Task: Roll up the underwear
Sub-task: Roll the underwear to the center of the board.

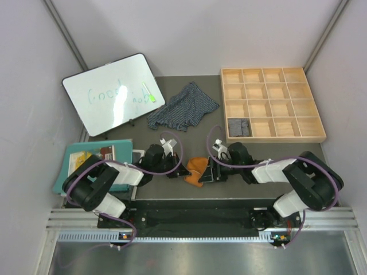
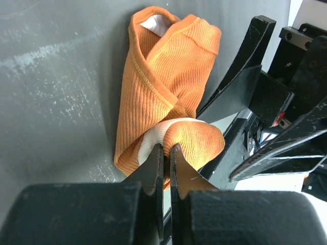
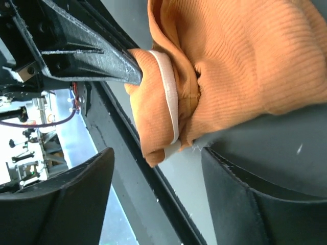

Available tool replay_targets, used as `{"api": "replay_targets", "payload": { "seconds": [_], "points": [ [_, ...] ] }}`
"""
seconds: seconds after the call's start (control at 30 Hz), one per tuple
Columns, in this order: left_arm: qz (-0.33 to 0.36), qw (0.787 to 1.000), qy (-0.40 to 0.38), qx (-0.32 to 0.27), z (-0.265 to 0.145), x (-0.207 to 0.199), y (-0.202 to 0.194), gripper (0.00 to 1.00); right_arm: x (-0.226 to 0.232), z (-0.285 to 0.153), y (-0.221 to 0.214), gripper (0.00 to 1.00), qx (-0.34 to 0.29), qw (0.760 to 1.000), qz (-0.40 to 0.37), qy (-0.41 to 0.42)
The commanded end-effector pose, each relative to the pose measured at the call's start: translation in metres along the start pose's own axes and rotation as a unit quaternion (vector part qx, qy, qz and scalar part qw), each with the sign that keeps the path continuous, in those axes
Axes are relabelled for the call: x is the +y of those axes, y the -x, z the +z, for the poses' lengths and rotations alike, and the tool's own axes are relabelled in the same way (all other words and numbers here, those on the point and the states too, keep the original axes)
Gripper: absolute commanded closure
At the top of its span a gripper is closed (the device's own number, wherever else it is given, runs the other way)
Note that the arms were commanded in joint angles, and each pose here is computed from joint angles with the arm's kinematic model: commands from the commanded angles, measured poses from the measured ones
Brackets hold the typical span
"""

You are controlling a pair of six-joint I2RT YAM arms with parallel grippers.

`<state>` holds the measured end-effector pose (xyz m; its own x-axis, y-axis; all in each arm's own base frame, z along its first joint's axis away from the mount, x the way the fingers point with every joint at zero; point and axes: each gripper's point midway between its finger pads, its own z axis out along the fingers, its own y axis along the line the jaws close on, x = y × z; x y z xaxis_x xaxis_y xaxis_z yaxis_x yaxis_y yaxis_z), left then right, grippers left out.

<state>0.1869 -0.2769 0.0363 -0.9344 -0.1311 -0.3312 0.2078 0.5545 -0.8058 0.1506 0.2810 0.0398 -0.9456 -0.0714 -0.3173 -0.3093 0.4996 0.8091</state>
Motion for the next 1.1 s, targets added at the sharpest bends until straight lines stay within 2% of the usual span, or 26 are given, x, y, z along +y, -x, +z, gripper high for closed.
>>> {"api": "replay_targets", "payload": {
  "seconds": [0.0,0.03,0.17,0.3,0.37,0.43,0.5,0.57,0.6,0.63,0.7,0.83,1.07],
  "points": [
    [-0.032,0.998,0.047,0.026,-0.002,0.027,-0.023,1.0,-0.018,0.01,0.004,0.36,-0.016,0.999,-0.013,-0.049],
    [-0.032,0.998,0.044,0.027,-0.002,0.025,-0.023,1.0,-0.023,0.012,0.003,0.42,-0.017,0.998,-0.018,-0.065],
    [-0.031,0.999,0.037,0.025,-0.003,0.02,-0.021,1.0,-0.036,0.015,0.001,0.53,-0.012,0.996,-0.015,-0.088],
    [-0.022,0.999,0.025,0.026,-0.004,0.013,-0.019,1.0,-0.042,0.013,0.009,0.65,-0.039,0.993,-0.012,-0.112],
    [-0.018,0.999,0.009,0.031,-0.006,0.005,-0.019,1.0,-0.044,0.011,0.012,0.78,-0.051,0.991,-0.013,-0.12],
    [-0.014,0.999,-0.007,0.03,-0.009,-0.006,-0.015,0.92,-0.047,0.008,0.015,0.92,-0.06,0.989,-0.013,-0.132],
    [-0.007,1.0,-0.011,0.025,-0.012,-0.013,-0.012,0.77,-0.048,0.006,0.017,0.98,-0.063,0.988,-0.015,-0.141],
    [0.008,1.0,-0.006,0.014,-0.017,-0.02,-0.003,0.65,-0.049,0.004,0.016,1.0,-0.061,0.987,-0.014,-0.147],
    [0.012,1.0,0.0,0.011,-0.019,-0.02,-0.001,0.56,-0.05,0.004,0.017,1.0,-0.061,0.986,-0.017,-0.151],
    [0.028,1.0,-0.006,-0.004,-0.023,-0.03,0.009,0.52,-0.049,0.003,0.018,1.0,-0.061,0.986,-0.017,-0.153],
    [0.046,0.999,0.027,-0.011,-0.028,-0.023,0.013,0.42,-0.051,0.002,0.016,1.0,-0.056,0.986,-0.016,-0.159],
    [0.076,0.996,0.047,-0.022,-0.034,-0.019,0.02,0.33,-0.052,0.002,0.015,1.0,-0.051,0.985,-0.016,-0.163],
    [0.081,0.997,0.008,0.0,-0.024,-0.02,0.009,0.28,-0.048,0.004,0.017,1.0,-0.047,0.987,-0.017,-0.155]
  ]
}}
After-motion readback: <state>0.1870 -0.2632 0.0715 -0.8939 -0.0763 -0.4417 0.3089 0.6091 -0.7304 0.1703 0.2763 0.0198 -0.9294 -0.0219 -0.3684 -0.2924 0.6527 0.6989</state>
